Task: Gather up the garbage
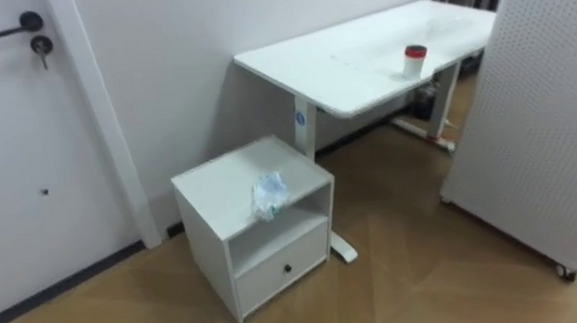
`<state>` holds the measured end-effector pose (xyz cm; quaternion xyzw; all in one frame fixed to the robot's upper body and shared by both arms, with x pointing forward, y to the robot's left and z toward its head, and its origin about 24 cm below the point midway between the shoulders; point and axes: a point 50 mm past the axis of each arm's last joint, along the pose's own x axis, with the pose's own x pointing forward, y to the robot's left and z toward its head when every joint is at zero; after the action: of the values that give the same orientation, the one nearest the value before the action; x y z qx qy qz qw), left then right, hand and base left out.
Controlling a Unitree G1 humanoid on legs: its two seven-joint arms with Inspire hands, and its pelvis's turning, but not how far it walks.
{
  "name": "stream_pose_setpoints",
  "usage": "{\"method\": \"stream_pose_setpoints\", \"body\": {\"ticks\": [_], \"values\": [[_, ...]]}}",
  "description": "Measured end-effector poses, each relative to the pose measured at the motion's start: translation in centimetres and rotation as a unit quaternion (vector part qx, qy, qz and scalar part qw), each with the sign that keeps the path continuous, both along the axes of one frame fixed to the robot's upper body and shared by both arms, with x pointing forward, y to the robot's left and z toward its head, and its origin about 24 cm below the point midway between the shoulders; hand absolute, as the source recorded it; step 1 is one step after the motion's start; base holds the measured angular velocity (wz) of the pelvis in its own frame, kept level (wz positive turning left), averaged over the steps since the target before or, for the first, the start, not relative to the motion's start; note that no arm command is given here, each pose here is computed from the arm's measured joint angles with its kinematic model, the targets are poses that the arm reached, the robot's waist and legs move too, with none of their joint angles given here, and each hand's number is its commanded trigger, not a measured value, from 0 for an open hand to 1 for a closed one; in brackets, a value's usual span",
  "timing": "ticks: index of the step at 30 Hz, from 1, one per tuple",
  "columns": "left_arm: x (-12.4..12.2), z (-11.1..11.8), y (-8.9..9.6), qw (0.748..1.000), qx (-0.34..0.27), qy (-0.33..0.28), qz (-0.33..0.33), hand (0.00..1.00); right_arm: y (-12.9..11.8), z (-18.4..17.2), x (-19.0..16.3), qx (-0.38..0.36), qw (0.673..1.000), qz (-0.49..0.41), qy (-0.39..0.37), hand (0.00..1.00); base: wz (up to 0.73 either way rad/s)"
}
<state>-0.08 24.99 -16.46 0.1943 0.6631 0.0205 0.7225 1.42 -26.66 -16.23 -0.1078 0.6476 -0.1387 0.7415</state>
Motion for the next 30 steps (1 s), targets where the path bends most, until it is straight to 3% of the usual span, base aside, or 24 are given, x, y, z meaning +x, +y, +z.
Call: {"method": "stream_pose_setpoints", "body": {"ticks": [3,9,13,22,30], "values": [[0.6,-0.1,-0.4,1.000,-0.005,-0.006,-0.014,0.00,-0.7,0.2,-0.4,-0.013,1.000,-0.006,0.007,1.00,0.23],[-0.7,0.0,0.0,1.000,0.004,0.009,-0.016,0.00,-1.3,0.4,-0.8,-0.027,0.999,0.009,0.021,1.00,-0.40],[0.5,0.0,-0.1,1.000,0.001,-0.018,-0.023,0.00,-1.2,0.4,-0.9,-0.023,0.999,0.011,0.024,1.00,-0.32],[4.2,0.3,0.1,0.997,0.009,-0.073,-0.029,0.00,-1.1,0.6,2.3,-0.036,0.998,0.050,-0.003,1.00,-0.16],[6.5,0.7,0.1,0.991,0.038,-0.114,-0.055,0.00,-0.3,1.3,7.1,-0.019,0.993,0.021,-0.113,1.00,-0.12]]}}
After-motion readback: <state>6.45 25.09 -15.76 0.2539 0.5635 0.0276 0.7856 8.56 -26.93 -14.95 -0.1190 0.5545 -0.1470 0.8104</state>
